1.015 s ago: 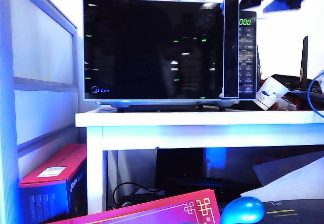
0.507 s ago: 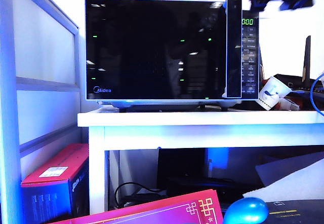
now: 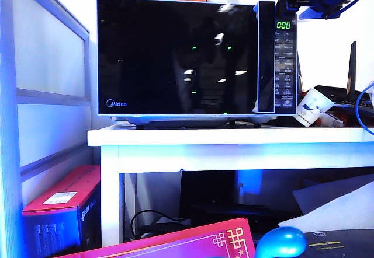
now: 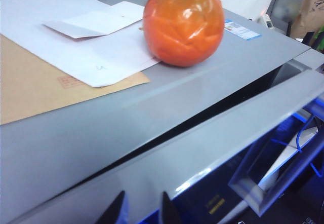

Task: Open the microwave door, place the orange inside the microwave, then close the microwave door.

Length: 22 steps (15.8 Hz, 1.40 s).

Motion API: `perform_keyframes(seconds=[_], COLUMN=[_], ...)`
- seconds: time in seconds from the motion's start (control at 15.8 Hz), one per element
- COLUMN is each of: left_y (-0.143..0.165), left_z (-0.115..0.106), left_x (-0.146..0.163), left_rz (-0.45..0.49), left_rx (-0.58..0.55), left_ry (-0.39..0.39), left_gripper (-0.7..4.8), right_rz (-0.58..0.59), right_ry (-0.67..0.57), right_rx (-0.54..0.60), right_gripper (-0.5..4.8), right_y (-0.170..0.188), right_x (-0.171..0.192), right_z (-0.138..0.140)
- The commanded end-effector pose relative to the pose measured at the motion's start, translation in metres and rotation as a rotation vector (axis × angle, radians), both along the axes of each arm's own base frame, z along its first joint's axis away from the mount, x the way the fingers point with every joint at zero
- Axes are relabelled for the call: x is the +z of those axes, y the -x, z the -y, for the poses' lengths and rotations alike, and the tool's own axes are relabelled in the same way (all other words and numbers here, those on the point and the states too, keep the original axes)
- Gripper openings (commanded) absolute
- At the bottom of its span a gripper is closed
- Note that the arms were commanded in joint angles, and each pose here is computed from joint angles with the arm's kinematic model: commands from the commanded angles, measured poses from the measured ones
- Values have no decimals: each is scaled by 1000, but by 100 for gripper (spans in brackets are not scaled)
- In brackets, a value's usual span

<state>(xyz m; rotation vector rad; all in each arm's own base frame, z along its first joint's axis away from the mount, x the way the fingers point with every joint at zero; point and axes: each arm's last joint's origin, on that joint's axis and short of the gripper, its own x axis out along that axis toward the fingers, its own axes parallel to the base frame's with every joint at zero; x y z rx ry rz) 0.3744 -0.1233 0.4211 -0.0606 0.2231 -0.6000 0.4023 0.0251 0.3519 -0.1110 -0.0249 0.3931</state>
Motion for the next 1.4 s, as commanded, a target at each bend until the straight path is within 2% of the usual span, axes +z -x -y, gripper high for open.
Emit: perform_keyframes(seconds=[0.06, 0.13, 0.25, 0.44, 0.51, 0.57, 0.76, 1.08, 1.27, 1.4], left_y=[2, 2, 2, 2, 2, 2, 1, -6, -21, -28], left_z=[0, 0, 0, 0, 0, 0, 0, 3, 8, 9], left_x=[4, 4, 4, 4, 3, 3, 4, 9, -6, -16], left_rz=[20, 20, 20, 15, 12, 10, 19, 126, 112, 86], left_rx=[-6, -6, -7, -7, -7, -7, -9, -25, -21, 13], left_ry=[7, 7, 7, 5, 4, 4, 7, 41, 36, 22], left_gripper=[94, 94, 94, 94, 94, 94, 94, 94, 94, 94], right_rz=[-1, -10, -8, 61, 65, 62, 45, 22, 9, 2], right_ry=[-2, 3, 5, 22, 20, 18, 20, 20, 17, 16], right_rx=[105, 82, -51, -58, -87, -182, -191, 65, 232, 274], right_gripper=[458, 458, 458, 458, 457, 449, 449, 449, 449, 449], right_y=[18, 23, 32, 30, 28, 26, 19, 17, 21, 28], right_x=[19, 24, 34, 38, 37, 35, 27, 20, 20, 26], right_z=[-5, -4, 0, 0, 1, 3, 3, -4, -8, -9])
